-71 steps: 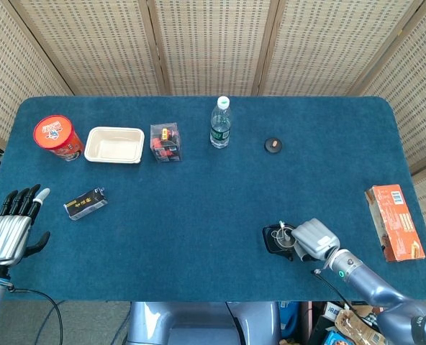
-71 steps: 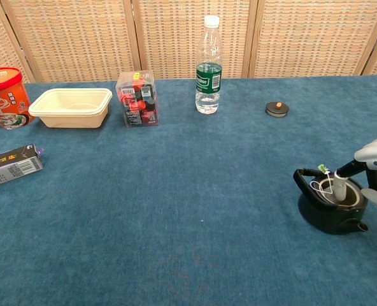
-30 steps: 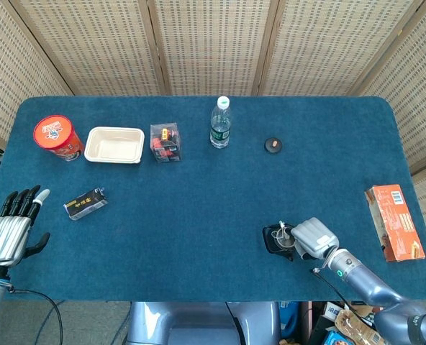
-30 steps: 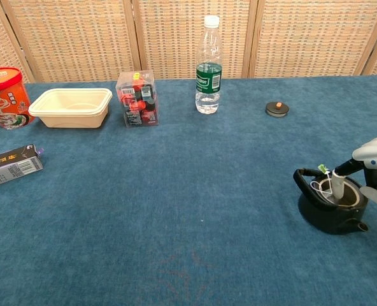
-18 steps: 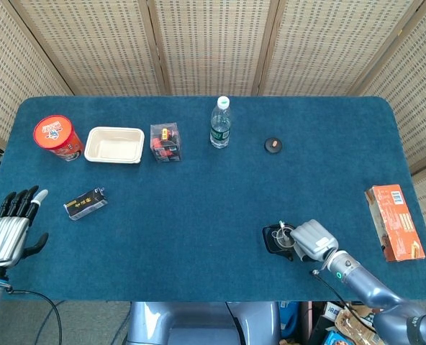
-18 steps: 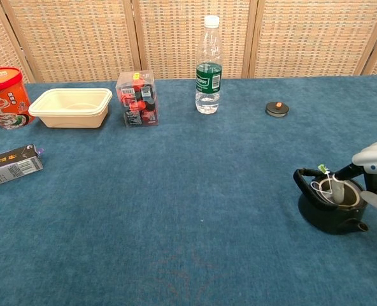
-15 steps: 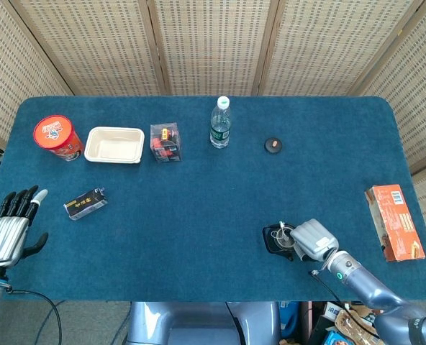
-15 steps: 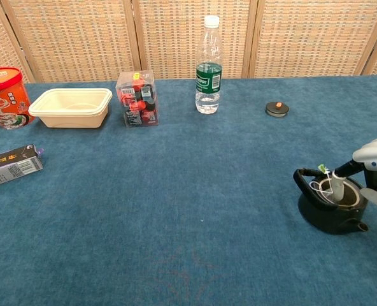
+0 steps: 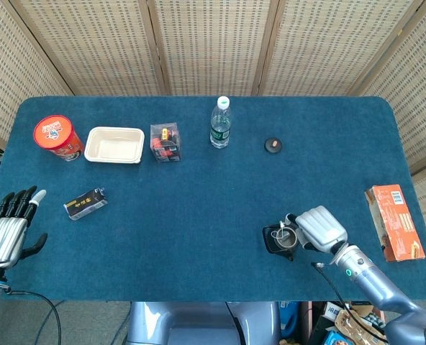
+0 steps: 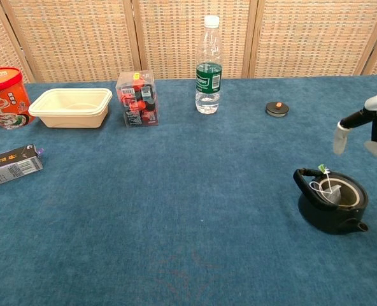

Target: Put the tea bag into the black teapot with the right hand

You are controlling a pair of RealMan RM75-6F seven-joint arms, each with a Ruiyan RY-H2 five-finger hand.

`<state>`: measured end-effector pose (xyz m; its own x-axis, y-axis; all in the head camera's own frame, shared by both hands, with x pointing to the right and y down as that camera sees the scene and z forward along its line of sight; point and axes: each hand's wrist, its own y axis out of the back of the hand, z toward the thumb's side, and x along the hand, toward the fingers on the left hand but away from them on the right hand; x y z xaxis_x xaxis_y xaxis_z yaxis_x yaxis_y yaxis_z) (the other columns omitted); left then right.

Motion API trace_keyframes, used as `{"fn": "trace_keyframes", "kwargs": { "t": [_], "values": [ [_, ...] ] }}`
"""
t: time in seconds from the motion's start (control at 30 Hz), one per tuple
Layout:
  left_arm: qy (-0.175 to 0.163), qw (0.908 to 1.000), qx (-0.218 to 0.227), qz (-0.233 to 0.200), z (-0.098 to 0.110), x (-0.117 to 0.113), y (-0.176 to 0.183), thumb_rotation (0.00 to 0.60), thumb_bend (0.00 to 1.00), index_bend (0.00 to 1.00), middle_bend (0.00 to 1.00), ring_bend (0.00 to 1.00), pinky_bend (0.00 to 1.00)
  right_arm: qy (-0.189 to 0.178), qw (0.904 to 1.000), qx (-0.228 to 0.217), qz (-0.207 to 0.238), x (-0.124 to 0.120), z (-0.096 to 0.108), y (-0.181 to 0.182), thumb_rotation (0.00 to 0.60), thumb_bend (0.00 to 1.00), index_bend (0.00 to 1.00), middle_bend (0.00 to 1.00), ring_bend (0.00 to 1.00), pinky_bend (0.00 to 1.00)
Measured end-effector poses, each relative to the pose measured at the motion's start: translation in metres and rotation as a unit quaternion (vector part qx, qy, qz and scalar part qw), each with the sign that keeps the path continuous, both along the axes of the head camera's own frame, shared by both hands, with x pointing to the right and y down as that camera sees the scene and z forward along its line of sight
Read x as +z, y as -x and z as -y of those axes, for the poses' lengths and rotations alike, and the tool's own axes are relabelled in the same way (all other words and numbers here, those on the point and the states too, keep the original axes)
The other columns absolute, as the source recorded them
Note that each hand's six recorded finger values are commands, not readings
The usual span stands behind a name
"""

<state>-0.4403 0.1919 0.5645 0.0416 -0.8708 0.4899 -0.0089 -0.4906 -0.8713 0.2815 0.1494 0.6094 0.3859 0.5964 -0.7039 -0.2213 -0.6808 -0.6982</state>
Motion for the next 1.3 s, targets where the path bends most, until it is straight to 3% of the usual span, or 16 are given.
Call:
{"fn": "trace_keyframes", "kwargs": {
  "t": [0.2,0.33,0.53,0.77,0.97,1.2,1.3],
  "values": [
    [0.000,1.0000,-0.002,0.000,-0.001,0.000,0.001,0.600,0.37,0.00,0.00,0.00,0.00,-0.022,0.9995,0.017,0.012,-0.007,0.005,-0.004,0.541,0.85,0.36,0.92,0.93,1.00],
    [0.001,1.0000,-0.003,0.000,-0.001,0.000,0.002,0.600,0.37,0.00,0.00,0.00,0.00,-0.037,0.9986,0.031,0.022,-0.010,0.008,-0.006,0.542,0.85,0.36,0.84,0.91,1.00],
    [0.004,1.0000,-0.005,0.002,-0.002,0.002,0.003,0.600,0.37,0.00,0.00,0.00,0.00,-0.078,0.9942,0.062,0.041,-0.013,0.014,-0.012,0.555,0.81,0.36,0.68,0.77,1.00],
    [0.006,0.9999,-0.008,0.002,-0.004,0.003,0.004,0.600,0.37,0.00,0.00,0.00,0.00,-0.126,0.9847,0.101,0.064,-0.018,0.019,-0.021,0.561,0.73,0.26,0.52,0.60,0.97],
    [0.010,0.9999,-0.008,-0.004,-0.008,0.007,0.003,0.600,0.37,0.00,0.00,0.00,0.00,-0.163,0.9731,0.142,0.080,-0.019,0.015,-0.032,0.493,0.62,0.21,0.36,0.42,0.76],
    [0.010,0.9998,-0.011,-0.009,-0.012,0.010,0.003,0.600,0.37,0.00,0.00,0.00,0.00,-0.184,0.9652,0.166,0.083,-0.018,0.003,-0.045,0.465,0.60,0.17,0.22,0.20,0.40],
    [0.011,0.9998,-0.012,-0.010,-0.014,0.011,0.002,0.600,0.37,0.00,0.00,0.00,0.00,-0.189,0.9642,0.168,0.080,-0.018,0.000,-0.047,0.396,0.60,0.14,0.14,0.09,0.26]
  ]
}}
